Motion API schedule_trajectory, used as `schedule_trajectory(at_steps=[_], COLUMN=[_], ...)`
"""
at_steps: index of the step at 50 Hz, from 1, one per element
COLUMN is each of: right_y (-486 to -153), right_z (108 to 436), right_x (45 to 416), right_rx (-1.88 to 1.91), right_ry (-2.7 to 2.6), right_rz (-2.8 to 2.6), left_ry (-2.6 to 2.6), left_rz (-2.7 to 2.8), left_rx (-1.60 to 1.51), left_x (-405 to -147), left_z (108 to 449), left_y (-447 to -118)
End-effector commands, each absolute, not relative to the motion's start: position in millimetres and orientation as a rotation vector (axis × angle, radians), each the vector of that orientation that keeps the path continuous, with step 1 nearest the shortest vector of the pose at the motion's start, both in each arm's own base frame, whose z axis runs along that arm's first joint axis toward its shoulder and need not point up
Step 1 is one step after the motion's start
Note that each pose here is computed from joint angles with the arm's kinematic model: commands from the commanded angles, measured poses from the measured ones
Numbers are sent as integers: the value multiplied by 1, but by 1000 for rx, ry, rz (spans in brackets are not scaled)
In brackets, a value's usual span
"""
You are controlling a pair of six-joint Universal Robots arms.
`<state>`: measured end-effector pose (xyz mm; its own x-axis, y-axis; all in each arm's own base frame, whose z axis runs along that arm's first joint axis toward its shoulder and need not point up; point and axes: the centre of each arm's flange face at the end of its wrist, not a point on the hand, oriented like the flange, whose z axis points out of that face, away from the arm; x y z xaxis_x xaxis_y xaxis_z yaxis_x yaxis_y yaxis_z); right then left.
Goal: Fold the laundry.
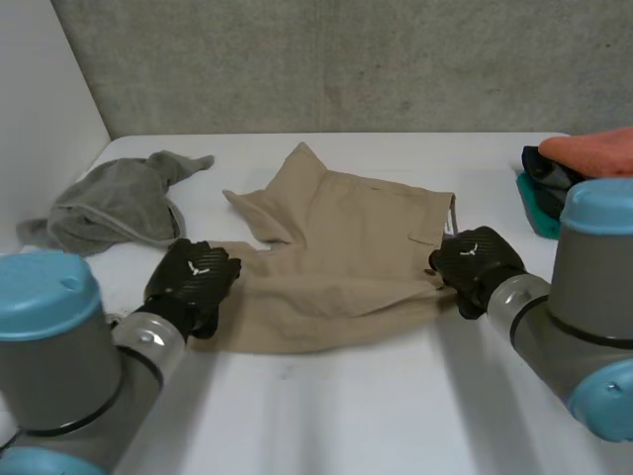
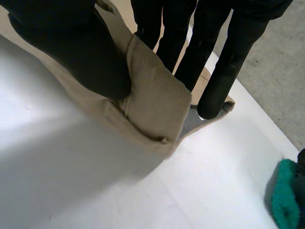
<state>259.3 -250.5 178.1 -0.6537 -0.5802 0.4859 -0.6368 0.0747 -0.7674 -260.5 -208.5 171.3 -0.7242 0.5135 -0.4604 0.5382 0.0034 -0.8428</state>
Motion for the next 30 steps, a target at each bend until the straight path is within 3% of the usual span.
schedule_trajectory(at_steps=[1, 5, 10, 15, 30], right_y=[-220, -213, -220, -234, -243], right_z=[200, 206, 210, 188, 172], right_x=[245, 239, 246, 251, 253], right_rx=[1511, 1569, 1477, 1378, 1326], right_ry=[-2199, -2178, -2198, -2320, -2343], right_rz=[1410, 1341, 1485, 1510, 1542], left_ry=[2302, 2355, 2278, 2289, 2344], left_rz=[-1649, -1549, -1715, -1767, -1707], left_rx=[1285, 1340, 1293, 1263, 1315], left_x=[-237, -230, -240, -250, -261], left_z=[207, 204, 196, 169, 139], left_y=[-161, -142, -158, -172, -183])
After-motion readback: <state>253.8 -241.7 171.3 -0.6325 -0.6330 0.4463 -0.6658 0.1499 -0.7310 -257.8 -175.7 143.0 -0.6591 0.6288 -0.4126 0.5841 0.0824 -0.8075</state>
